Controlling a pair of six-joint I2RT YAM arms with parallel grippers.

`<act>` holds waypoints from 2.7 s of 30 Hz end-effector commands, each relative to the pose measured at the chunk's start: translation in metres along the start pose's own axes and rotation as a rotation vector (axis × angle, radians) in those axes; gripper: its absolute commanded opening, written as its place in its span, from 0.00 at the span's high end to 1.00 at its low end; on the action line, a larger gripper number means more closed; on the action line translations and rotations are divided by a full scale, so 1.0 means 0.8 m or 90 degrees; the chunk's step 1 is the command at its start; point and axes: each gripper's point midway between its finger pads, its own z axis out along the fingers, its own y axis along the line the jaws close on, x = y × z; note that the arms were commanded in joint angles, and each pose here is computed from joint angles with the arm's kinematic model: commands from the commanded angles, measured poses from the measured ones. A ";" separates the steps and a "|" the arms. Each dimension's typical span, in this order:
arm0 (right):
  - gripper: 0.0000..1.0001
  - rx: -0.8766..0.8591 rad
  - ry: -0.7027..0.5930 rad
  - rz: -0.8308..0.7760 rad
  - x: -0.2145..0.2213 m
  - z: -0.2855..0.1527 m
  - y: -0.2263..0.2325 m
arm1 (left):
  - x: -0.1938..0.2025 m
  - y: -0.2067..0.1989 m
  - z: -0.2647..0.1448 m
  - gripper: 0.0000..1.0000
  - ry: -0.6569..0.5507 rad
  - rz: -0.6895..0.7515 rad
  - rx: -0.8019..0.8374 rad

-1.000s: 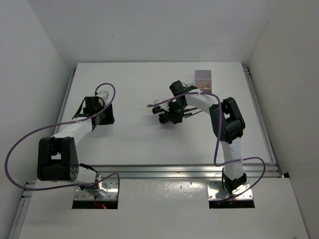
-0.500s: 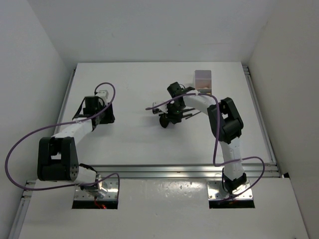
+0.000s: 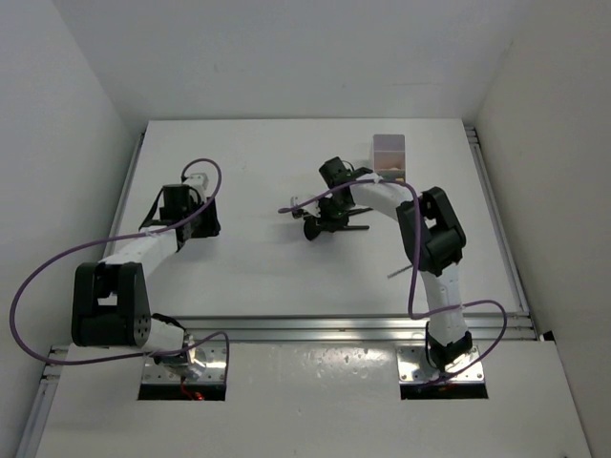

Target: Organize the makeup

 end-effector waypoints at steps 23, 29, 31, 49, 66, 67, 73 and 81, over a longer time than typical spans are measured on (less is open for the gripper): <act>1.00 0.702 -0.624 0.537 0.026 -0.335 -0.284 | -0.006 -0.014 -0.003 0.48 -0.031 0.027 0.021; 1.00 0.793 -0.665 0.537 0.092 -0.342 -0.348 | -0.005 -0.014 -0.004 0.48 -0.024 0.026 0.020; 1.00 0.818 -0.690 0.530 0.097 -0.356 -0.358 | -0.002 -0.014 -0.005 0.48 -0.017 0.025 0.020; 0.48 0.802 -0.656 0.510 0.120 -0.302 -0.264 | -0.006 -0.016 0.004 0.48 -0.018 0.025 0.027; 0.13 0.722 0.025 1.115 0.295 -0.316 0.100 | -0.001 -0.010 0.008 0.48 -0.001 0.056 0.012; 0.13 0.714 0.044 1.197 0.313 -0.317 0.132 | -0.001 -0.010 0.008 0.48 -0.001 0.065 0.012; 0.13 0.495 0.114 1.440 0.320 -0.259 0.237 | 0.006 -0.012 0.013 0.48 0.011 0.089 0.016; 0.28 0.324 0.169 1.511 0.319 -0.219 0.258 | 0.015 -0.018 0.018 0.48 0.012 0.097 0.025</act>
